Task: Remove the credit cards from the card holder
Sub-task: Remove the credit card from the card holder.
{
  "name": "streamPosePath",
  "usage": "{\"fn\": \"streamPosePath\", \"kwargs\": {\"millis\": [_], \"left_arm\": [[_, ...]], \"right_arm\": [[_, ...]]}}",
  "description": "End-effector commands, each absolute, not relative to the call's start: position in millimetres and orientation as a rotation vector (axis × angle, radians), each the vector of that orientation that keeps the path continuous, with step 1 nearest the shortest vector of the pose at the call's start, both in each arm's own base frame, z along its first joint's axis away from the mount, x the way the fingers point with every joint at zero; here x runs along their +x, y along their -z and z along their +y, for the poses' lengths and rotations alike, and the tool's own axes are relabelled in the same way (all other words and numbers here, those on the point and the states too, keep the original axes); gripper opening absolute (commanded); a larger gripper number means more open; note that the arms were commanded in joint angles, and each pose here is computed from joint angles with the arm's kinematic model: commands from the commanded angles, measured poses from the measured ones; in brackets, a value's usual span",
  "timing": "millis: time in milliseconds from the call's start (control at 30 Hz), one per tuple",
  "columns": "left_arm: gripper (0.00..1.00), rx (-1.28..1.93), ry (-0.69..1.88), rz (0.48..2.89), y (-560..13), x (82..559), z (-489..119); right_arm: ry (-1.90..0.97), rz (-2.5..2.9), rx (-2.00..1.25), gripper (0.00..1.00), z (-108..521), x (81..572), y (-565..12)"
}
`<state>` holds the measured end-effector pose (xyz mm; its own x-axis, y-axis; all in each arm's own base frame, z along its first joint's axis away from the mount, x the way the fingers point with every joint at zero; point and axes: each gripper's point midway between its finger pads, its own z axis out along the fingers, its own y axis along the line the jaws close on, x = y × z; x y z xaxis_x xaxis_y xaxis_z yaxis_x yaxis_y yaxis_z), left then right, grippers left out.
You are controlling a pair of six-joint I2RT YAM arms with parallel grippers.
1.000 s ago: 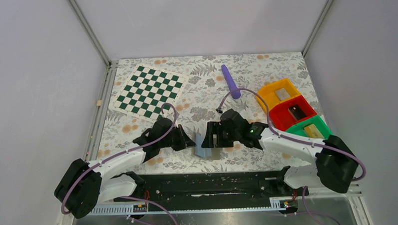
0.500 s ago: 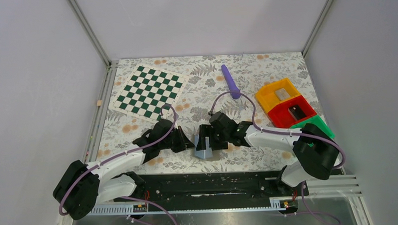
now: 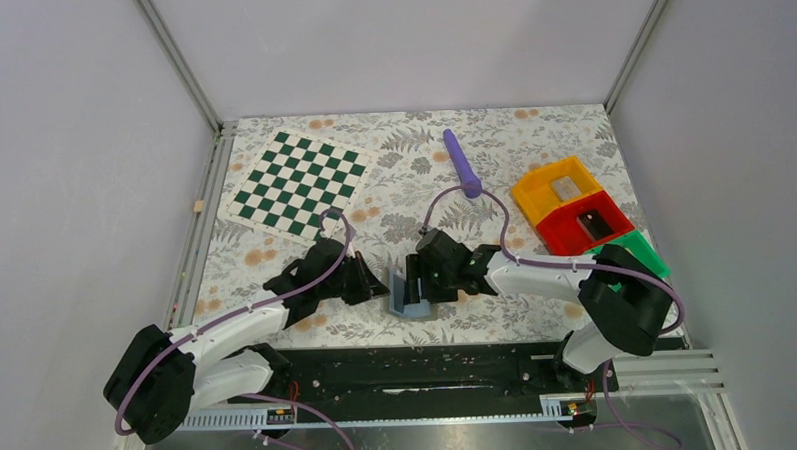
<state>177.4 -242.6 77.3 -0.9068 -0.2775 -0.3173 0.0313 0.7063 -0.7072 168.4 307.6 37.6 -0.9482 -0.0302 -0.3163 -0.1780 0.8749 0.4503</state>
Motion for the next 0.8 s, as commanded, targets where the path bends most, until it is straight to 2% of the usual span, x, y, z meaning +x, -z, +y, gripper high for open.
{"fn": "streamPosePath", "kwargs": {"millis": [0, 267, 533, 767], "left_arm": [[0.0, -0.191, 1.058, 2.469, -89, 184, -245], [0.0, -0.19, 1.032, 2.479, -86, 183, -242], [0.0, -0.193, 1.009, 2.502, -78, 181, -240], [0.0, -0.198, 0.999, 2.516, -74, 180, -238]], "right_arm": [[-0.534, 2.693, -0.155, 0.67, 281, 176, -45], [-0.345, 2.655, -0.202, 0.65, 249, 182, -69], [-0.934, 2.489, -0.249, 0.49, 321, 173, -133], [-1.155, 2.518, -0.215, 0.39, 362, 170, -114]]}}
